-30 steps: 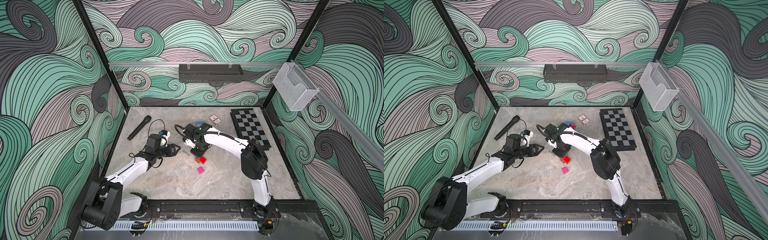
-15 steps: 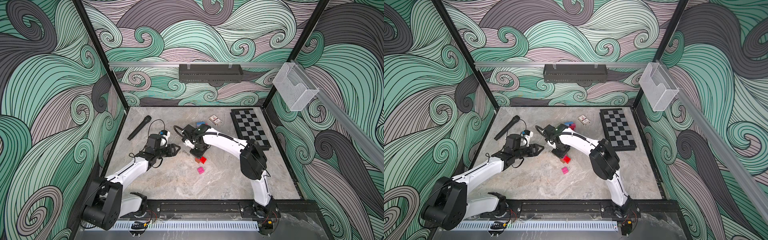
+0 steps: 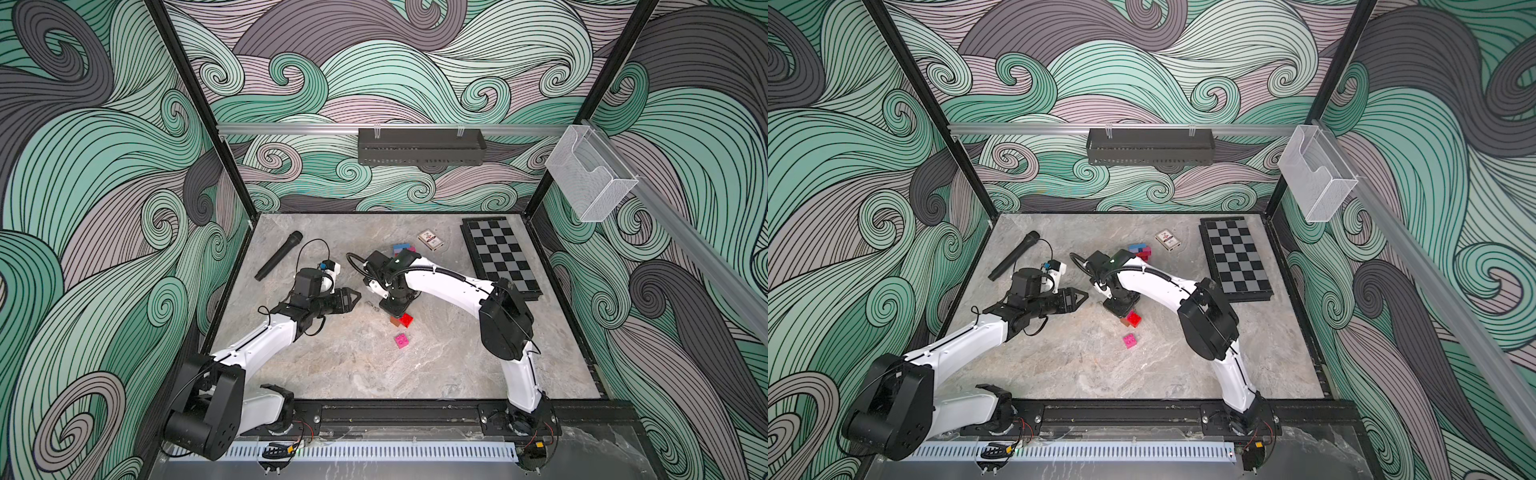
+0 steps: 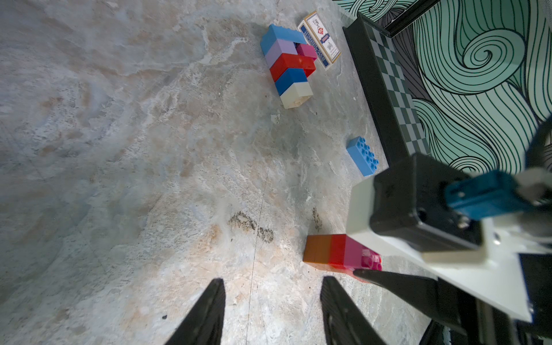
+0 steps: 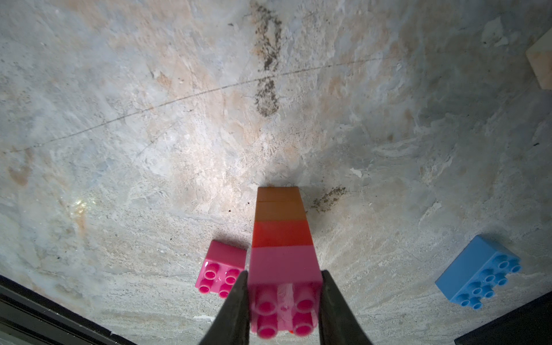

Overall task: Assemble the letter p with lego
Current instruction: Assemble the lego brick with the lego brick.

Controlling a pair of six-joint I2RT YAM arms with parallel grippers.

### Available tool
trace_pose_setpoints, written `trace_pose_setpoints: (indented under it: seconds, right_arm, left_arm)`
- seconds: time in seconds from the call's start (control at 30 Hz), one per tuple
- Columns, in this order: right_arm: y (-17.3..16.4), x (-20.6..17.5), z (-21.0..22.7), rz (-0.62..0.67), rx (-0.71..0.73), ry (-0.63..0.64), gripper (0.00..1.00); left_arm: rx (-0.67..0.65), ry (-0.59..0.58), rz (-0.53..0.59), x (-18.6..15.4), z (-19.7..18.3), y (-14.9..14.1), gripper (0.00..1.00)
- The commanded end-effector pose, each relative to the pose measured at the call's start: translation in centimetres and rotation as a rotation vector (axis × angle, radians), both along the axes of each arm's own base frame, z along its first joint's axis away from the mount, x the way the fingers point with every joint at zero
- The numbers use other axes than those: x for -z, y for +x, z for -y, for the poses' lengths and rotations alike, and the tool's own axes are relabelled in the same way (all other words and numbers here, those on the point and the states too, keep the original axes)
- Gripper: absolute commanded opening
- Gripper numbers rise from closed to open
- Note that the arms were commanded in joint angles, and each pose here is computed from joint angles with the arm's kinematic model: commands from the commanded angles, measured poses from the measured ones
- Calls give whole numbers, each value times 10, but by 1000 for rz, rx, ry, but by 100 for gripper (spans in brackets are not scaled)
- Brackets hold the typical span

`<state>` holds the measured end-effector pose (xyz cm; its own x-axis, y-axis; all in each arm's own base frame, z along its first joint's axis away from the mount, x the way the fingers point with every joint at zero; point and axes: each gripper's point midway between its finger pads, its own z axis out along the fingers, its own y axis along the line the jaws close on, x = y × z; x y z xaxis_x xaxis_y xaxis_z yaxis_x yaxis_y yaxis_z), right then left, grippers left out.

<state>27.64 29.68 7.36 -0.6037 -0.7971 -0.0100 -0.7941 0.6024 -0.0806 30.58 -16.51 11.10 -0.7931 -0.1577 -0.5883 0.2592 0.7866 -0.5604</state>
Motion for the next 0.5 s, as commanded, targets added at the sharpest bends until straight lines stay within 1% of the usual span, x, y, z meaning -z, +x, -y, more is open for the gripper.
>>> trace_pose_setpoints:
  seconds: [0.0, 0.2, 0.27, 0.33, 0.4, 0.47]
  right_arm:
    - [-24, 60, 22, -145, -21, -152, 21]
    - [-23, 66, 28, -138, -45, -186, 22]
    - [-19, 64, 28, -126, -45, -186, 25]
    - [-19, 60, 26, -121, -40, -174, 33]
    - [-16, 54, 23, -105, -34, -156, 47]
    - [-13, 46, 20, -82, -27, -139, 55]
  left_arm:
    - [-2, 15, 10, 1, -3, 1, 53]
    - [-4, 21, 9, 1, -4, 1, 53]
    - [-4, 23, 10, 1, -4, 1, 53]
    - [-5, 25, 11, 1, -5, 2, 53]
    - [-5, 25, 10, 1, -5, 1, 54]
    - [-6, 26, 12, 1, -5, 2, 54]
